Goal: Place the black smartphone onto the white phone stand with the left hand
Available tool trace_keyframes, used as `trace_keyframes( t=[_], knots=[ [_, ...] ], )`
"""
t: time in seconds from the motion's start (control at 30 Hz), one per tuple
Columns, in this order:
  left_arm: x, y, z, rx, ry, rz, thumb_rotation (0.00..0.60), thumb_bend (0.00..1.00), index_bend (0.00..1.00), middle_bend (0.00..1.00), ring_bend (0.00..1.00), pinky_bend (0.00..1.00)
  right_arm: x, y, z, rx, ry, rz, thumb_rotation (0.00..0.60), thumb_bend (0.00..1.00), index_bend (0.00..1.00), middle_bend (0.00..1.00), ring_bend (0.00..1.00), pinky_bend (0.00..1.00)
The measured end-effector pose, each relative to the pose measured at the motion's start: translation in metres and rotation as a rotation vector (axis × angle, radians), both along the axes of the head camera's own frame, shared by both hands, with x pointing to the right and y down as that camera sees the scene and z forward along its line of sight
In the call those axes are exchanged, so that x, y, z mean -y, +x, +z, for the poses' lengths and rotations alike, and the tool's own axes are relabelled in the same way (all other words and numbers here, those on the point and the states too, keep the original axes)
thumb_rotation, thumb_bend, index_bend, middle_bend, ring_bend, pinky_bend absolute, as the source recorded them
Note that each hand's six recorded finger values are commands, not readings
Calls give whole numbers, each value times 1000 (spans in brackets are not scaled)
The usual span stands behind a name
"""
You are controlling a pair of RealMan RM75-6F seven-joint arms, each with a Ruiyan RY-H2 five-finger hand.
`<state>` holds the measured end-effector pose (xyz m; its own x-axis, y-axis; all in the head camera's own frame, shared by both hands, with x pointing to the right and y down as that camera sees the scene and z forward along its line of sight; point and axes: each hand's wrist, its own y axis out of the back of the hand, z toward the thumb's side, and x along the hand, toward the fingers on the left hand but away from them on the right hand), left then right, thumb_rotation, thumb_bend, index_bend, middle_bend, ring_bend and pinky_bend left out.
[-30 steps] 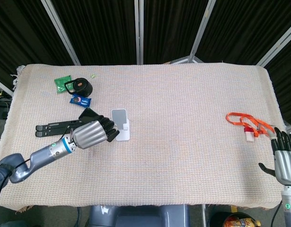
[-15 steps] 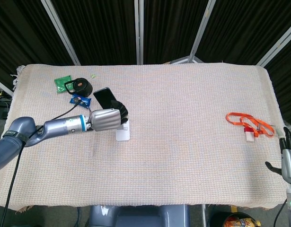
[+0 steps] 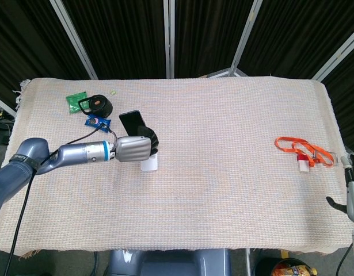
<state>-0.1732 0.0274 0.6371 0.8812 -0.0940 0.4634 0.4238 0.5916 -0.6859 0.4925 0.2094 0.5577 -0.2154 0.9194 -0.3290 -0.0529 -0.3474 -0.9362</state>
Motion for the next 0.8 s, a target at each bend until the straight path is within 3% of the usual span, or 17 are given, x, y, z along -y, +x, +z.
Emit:
trace_keyframes(
  t=[0.37, 0.8],
  knots=[
    [2, -4, -9, 49, 14, 37, 600, 114, 524, 397, 466, 493, 1, 3, -2, 3, 5, 8, 600, 0, 0, 0, 0, 0],
    [-9, -3, 2, 74, 4, 49, 600, 114, 514, 393, 458, 478, 0, 2, -4, 3, 10, 8, 600, 0, 0, 0, 0, 0]
  ],
)
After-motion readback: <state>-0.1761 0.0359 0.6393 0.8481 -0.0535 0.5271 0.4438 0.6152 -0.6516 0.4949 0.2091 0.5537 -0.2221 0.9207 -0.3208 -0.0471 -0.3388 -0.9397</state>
